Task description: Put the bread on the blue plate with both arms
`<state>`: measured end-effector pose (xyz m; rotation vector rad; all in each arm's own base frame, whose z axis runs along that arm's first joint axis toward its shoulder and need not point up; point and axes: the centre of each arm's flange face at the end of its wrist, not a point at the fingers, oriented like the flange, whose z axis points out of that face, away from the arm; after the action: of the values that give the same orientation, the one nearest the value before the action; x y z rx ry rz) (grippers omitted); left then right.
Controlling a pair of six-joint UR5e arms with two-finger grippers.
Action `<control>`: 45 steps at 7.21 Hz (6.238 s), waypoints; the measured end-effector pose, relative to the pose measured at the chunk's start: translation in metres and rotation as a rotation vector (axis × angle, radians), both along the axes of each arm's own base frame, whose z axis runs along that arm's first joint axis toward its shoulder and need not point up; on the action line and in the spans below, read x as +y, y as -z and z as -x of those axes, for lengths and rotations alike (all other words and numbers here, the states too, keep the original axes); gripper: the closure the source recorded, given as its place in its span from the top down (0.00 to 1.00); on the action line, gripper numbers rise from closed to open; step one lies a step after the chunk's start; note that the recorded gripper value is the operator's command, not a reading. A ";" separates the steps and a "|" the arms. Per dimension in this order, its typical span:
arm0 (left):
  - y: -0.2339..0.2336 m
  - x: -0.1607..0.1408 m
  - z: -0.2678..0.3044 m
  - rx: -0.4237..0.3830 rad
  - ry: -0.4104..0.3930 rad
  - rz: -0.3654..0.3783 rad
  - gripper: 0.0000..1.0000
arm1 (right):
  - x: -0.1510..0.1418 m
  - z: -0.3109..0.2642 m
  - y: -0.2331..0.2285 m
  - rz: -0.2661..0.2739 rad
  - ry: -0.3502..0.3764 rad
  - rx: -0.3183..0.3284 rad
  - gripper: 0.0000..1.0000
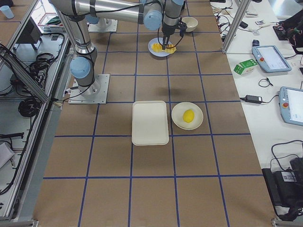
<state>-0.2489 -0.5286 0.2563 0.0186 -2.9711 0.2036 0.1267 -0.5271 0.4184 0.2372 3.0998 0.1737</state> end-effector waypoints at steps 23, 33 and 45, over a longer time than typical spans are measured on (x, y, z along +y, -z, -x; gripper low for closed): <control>-0.241 0.031 -0.101 -0.180 0.114 -0.148 1.00 | 0.012 -0.252 0.172 0.038 -0.080 -0.055 1.00; -0.242 0.031 -0.102 -0.180 0.113 -0.144 1.00 | 0.043 -0.001 -0.082 0.148 0.038 0.057 1.00; -0.245 0.030 -0.103 -0.180 0.107 -0.124 1.00 | 0.053 -0.006 -0.082 0.127 0.032 0.026 1.00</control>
<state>-0.1464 -0.4985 0.5012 -0.1517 -3.1477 0.0067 0.1324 -0.4741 0.5001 0.2870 3.1153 -0.0265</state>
